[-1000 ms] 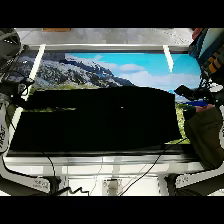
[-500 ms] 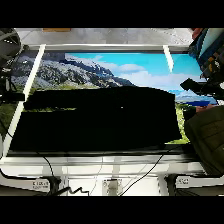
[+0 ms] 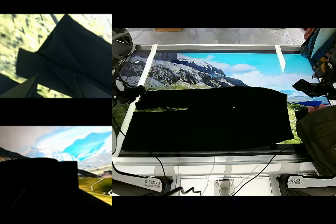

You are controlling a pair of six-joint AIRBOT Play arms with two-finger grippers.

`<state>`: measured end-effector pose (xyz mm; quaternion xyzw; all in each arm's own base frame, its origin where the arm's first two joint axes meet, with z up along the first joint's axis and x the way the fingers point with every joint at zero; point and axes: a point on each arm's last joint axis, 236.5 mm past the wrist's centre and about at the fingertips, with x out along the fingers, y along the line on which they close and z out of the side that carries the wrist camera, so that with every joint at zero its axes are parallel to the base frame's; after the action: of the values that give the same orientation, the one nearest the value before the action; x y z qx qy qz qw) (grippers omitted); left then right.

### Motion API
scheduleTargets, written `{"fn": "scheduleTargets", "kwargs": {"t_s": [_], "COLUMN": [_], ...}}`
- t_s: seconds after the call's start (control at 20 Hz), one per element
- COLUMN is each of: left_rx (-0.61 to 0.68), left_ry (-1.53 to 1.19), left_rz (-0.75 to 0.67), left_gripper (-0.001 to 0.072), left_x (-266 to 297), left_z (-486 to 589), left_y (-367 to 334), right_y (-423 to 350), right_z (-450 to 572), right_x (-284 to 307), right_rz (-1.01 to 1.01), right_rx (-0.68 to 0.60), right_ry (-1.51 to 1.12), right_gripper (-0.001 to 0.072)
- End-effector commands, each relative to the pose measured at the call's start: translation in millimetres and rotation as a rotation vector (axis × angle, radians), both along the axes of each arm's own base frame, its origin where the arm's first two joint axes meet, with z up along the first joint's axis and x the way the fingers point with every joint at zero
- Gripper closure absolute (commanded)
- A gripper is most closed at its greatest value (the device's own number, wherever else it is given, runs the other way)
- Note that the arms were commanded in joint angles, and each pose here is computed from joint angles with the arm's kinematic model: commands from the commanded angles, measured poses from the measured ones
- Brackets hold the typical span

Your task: Fold the clothes and pants, and hang the long-sleeved shirts on hangers.

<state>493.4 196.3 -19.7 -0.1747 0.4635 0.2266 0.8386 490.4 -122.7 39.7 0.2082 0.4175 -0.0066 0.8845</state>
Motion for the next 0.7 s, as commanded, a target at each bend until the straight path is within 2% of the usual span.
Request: {"fn": "scheduleTargets", "kwargs": {"t_s": [0.0,0.5,0.55,0.65], "left_rx": [-0.106,-0.156,-0.159,-0.159], "left_ry": [0.029,-0.080,-0.103,-0.116], "left_rz": [0.116,0.262,0.274,0.289], "left_gripper": [0.0229,0.0231,0.0258,0.0430], "left_x": [-4.8,19.8,24.3,25.7], "left_z": [-31.3,-64.2,-64.8,-67.6], "left_y": [-0.4,18.9,20.8,25.9], "right_y": [1.1,4.6,4.0,3.2], "right_z": [0.2,-1.3,-0.9,-0.5], "right_x": [-0.8,-3.3,-2.8,-2.1], "right_rz": [-0.080,-0.079,-0.081,-0.083], "right_rx": [0.077,0.095,0.093,0.091], "right_ry": [0.021,0.036,0.033,0.030], "right_gripper": [0.0042,0.0042,0.0042,0.0043]}}
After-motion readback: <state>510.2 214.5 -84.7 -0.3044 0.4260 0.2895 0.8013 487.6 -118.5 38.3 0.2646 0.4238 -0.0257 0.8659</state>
